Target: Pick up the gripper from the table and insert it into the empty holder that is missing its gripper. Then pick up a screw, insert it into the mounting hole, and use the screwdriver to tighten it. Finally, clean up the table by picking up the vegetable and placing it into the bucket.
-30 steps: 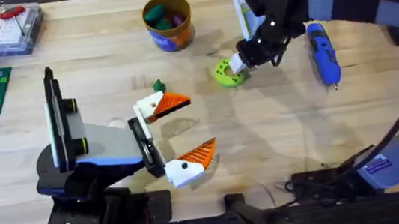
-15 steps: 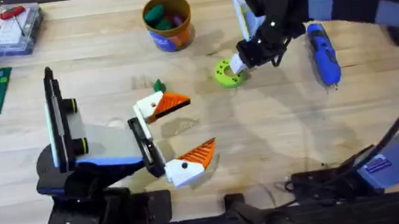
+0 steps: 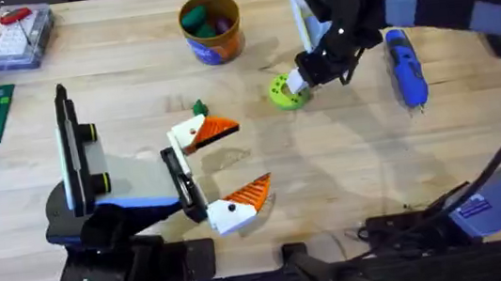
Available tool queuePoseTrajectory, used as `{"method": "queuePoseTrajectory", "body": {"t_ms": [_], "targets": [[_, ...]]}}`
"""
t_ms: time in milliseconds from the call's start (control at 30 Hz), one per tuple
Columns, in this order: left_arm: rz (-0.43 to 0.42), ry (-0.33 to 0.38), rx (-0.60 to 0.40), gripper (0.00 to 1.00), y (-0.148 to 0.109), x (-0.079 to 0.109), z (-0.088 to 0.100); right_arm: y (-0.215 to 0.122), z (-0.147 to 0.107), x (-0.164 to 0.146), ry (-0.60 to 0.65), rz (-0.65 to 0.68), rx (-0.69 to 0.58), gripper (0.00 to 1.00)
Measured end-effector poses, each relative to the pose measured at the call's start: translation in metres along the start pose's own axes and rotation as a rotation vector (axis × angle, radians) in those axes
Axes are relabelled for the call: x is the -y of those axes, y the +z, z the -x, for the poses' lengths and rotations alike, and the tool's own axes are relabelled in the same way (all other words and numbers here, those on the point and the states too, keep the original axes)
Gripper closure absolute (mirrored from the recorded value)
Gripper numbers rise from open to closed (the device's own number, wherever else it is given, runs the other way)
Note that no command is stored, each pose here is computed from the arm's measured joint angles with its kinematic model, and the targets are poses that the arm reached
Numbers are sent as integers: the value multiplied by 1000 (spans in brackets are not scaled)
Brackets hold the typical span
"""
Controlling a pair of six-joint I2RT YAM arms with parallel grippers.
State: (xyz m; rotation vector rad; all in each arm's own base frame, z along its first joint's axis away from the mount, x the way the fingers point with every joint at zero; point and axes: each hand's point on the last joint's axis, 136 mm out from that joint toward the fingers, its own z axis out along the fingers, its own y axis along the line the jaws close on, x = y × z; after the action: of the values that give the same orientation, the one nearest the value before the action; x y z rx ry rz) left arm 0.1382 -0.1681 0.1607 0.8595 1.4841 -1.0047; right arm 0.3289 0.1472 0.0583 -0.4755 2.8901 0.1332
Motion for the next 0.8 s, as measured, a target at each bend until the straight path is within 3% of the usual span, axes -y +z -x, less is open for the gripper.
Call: {"method": "queuePoseTrajectory", "body": {"t_ms": [200, 300, 600, 800], "targets": [[0, 0, 0, 9, 0, 0, 0, 0, 0, -4, -10, 5, 0, 584], [0, 0, 0, 9, 0, 0, 0, 0, 0, -4, -14, 6, -1, 724], [0, 0, 0, 9, 0, 0, 0, 0, 0, -4, -15, 6, -1, 801], [0, 0, 0, 9, 0, 0, 0, 0, 0, -4, -15, 6, -1, 977]]}}
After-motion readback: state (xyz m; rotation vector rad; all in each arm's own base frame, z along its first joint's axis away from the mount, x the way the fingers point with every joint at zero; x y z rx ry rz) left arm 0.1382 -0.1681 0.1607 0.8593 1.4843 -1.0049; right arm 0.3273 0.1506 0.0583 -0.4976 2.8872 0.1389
